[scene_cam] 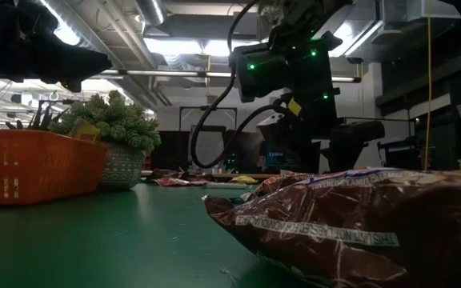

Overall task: Sort candy
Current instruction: Put the white chocolate into the yellow basket

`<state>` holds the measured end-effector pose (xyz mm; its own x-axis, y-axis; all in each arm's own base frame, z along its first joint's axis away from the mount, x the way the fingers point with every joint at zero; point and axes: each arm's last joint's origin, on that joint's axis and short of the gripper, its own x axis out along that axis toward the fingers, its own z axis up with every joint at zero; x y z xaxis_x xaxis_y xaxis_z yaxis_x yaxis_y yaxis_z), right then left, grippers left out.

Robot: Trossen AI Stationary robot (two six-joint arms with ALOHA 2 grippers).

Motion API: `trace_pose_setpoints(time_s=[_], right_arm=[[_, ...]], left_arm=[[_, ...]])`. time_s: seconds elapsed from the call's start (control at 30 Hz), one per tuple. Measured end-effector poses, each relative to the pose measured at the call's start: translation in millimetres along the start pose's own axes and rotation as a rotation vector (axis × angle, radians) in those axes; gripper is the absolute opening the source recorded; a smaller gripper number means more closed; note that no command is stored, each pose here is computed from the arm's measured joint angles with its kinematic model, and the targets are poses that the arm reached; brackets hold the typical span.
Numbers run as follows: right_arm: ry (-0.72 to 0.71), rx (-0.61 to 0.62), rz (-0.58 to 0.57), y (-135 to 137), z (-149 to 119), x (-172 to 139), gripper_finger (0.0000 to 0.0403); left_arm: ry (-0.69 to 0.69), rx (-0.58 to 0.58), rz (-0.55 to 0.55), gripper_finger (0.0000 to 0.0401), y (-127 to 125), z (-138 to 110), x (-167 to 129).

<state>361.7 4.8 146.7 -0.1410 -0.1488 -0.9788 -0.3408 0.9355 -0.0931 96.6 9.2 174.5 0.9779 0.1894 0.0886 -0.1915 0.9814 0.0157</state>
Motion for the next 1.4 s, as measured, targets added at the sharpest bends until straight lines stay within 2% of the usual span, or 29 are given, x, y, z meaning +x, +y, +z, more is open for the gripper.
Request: trace_pose_setpoints(time_s=[0.13, 0.47, 0.67, 0.83, 0.93, 1.03, 1.2, 1.4], right_arm=[[-0.009, 0.000, 0.029, 0.8, 0.3, 0.0, 0.0266], [-0.011, 0.003, 0.034, 1.2, 0.4, -0.1, 0.0154], [-0.011, 0.047, 0.038, 1.5, 0.5, -0.1, 0.0094], [-0.023, 0.093, 0.098, 3.4, 0.8, -0.2, 0.0042], [-0.028, 0.138, 0.134, 4.4, 1.0, -0.4, 0.0012], [-0.037, 0.150, 0.173, 5.5, 1.4, -0.6, 0.0011], [-0.070, 0.165, 0.274, 7.7, 2.4, -4.7, 0.0012], [-0.188, 0.168, 0.368, 3.5, 15.1, -29.3, 0.0010]], left_arm=[[0.000, 0.000, 0.000, 0.0096, 0.0, 0.0, 0.0], [0.000, 0.000, 0.000, 0.0096, 0.0, -0.1, 0.0], [0.000, -0.006, 0.000, 0.0096, 0.0, -0.1, 0.0], [0.000, -0.053, -0.001, 0.0096, 0.0, -0.1, 0.0], [-0.001, -0.055, -0.048, 0.0096, -1.4, -0.1, 0.0], [-0.011, -0.076, -0.112, 0.0096, -3.2, 1.0, -0.1], [-0.039, -0.109, -0.147, 0.0098, -4.4, 4.0, -0.4], [-0.077, -0.113, -0.170, 0.0136, -6.4, 7.8, -0.9]])
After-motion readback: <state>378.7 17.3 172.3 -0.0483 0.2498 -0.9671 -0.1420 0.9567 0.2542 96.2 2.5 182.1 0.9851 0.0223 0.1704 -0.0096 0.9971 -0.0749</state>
